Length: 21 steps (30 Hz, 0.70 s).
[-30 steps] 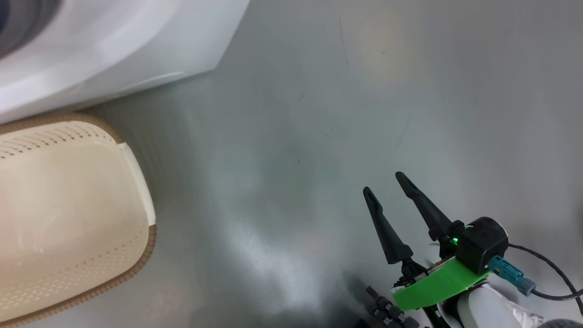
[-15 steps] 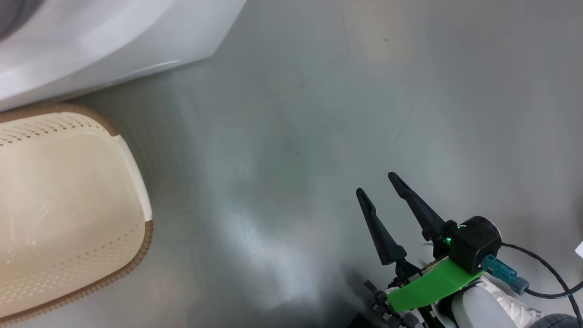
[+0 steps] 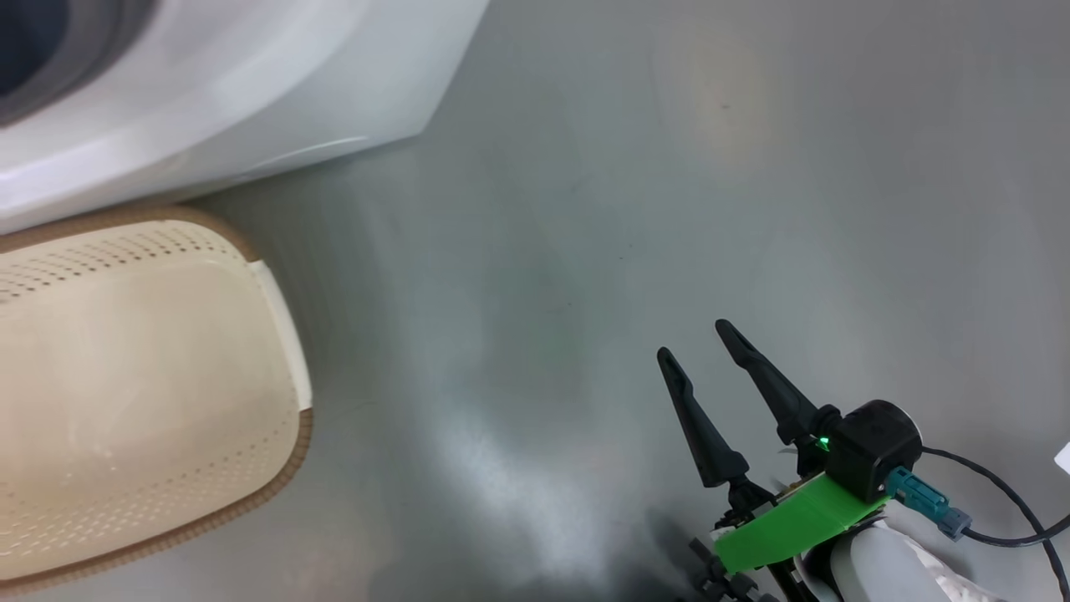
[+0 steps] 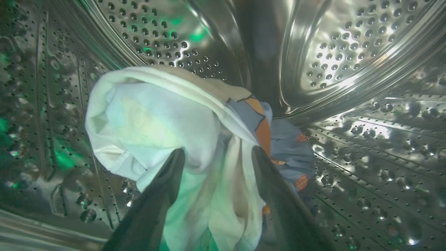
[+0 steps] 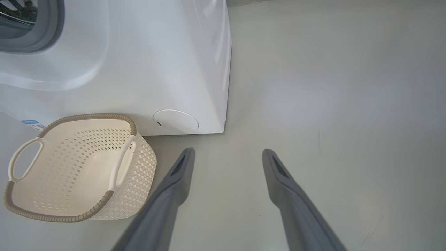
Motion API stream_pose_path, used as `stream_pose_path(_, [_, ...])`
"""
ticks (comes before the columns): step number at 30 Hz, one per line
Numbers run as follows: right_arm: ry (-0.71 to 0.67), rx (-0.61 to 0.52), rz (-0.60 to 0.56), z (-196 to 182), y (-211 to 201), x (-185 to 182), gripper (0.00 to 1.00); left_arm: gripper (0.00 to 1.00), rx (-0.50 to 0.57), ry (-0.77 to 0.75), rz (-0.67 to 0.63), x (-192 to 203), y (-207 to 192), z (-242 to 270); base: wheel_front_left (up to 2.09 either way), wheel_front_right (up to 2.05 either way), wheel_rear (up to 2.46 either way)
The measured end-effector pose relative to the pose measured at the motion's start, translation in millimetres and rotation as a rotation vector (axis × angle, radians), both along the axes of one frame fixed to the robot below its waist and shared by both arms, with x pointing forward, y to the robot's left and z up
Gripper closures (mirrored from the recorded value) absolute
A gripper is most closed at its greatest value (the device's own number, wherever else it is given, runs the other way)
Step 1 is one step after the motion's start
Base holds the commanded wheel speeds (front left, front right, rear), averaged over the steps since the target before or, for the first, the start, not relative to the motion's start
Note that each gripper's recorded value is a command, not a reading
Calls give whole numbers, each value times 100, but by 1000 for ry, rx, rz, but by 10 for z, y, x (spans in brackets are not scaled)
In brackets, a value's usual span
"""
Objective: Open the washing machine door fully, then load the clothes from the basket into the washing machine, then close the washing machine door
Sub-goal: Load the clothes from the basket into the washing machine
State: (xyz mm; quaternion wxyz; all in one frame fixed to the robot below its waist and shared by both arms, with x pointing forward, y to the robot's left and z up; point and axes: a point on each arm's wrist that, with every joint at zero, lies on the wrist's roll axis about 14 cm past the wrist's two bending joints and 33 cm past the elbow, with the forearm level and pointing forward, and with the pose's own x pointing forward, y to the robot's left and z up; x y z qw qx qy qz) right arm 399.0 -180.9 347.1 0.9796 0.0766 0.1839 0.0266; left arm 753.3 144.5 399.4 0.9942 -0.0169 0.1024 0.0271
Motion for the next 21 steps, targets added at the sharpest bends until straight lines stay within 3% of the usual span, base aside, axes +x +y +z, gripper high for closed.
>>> stream_pose_path(21, [-115,50,62,341,247,163,0,0,-118,-55,41,-628,-50,356,0,0,0])
